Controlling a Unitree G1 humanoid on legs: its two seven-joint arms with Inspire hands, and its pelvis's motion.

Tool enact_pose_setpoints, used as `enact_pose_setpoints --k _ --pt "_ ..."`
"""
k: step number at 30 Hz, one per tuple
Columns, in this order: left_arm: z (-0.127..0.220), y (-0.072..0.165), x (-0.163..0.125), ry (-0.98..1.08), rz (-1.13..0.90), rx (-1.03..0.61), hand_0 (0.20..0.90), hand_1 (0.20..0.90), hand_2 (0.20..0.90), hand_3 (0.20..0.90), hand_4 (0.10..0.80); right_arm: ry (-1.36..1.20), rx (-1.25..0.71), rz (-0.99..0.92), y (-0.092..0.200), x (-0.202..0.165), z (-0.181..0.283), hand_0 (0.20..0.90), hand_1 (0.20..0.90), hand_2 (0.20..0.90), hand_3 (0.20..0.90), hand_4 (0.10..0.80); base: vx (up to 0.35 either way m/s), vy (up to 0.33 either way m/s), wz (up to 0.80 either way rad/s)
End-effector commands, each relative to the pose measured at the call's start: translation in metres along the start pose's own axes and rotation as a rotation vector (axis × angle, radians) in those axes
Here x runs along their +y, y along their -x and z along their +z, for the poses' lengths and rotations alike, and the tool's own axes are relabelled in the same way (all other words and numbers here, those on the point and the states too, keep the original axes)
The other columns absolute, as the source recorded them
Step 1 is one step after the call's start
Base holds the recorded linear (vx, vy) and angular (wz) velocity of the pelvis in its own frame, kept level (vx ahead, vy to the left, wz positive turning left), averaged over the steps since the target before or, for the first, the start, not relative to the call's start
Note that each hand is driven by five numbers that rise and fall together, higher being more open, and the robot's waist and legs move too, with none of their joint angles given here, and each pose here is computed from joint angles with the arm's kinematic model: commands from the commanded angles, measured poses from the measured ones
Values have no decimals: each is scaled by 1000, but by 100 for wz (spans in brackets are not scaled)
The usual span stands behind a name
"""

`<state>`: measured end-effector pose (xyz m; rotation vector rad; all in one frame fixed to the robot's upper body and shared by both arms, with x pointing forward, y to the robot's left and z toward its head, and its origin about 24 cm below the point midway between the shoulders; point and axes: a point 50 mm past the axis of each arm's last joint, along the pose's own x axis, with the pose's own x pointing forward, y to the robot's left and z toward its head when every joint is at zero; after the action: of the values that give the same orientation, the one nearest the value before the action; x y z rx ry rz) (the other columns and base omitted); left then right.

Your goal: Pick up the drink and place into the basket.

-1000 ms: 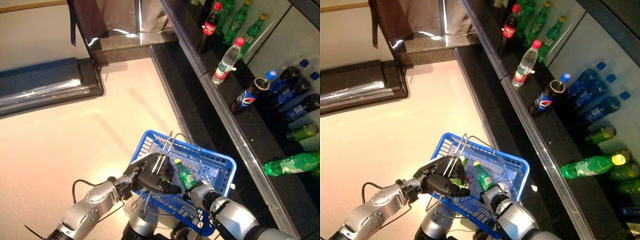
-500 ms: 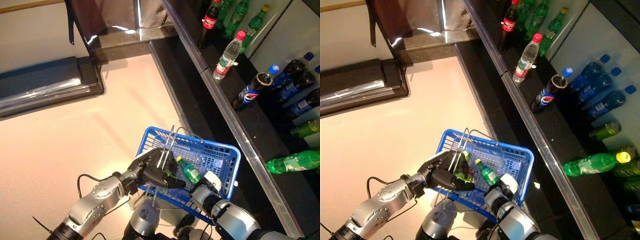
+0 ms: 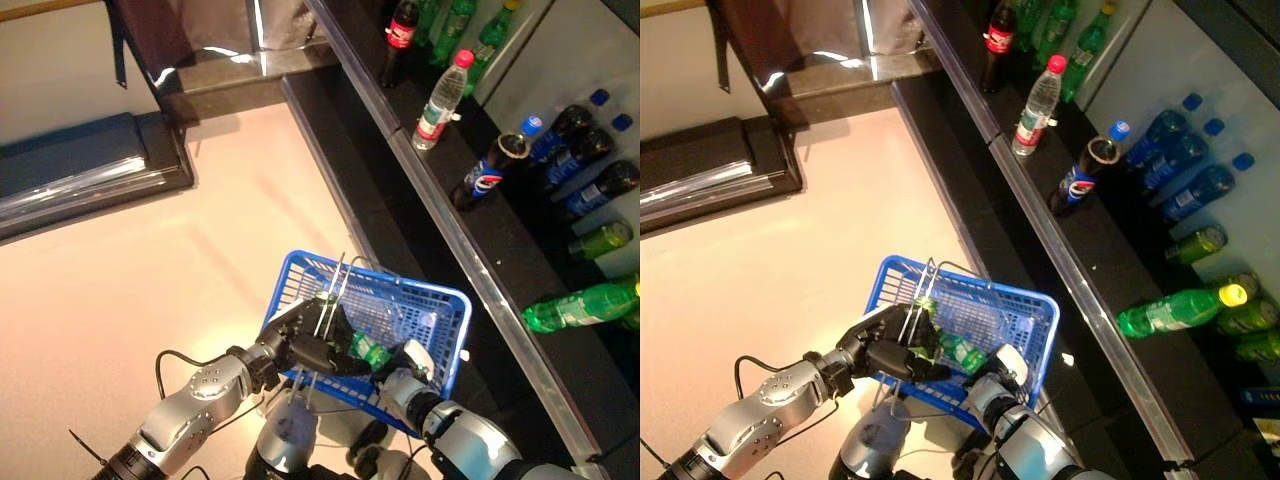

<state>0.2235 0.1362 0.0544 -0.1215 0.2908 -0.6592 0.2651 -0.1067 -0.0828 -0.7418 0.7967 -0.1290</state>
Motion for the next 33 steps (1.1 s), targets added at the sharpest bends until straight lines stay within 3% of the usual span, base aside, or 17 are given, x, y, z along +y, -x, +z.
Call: enact_pose_setpoints --k 1,12,15,25,33 --pt "138 29 -64 -138 -331 -799 300 300 300 200 100 -5 -181 -189 -8 -36 29 900 900 900 900 800 -65 -12 -7" --pt "127 49 -25 -148 -124 -793 300 300 300 200 100 -169 -557 -41 43 -41 42 900 900 900 900 800 -41 -3 -8" --pt "119 49 -8 -130 -44 -776 300 300 300 200 100 -269 -733 104 71 -56 50 900 900 900 900 800 -10 18 -13" --pt "91 58 16 -203 132 -733 300 300 300 200 100 -527 -944 452 111 -77 46 900 900 900 900 800 -3 24 -12" --pt "39 65 41 10 348 -612 300 300 300 200 100 -776 -1035 668 127 -90 33 900 900 900 900 800 7 45 -10"
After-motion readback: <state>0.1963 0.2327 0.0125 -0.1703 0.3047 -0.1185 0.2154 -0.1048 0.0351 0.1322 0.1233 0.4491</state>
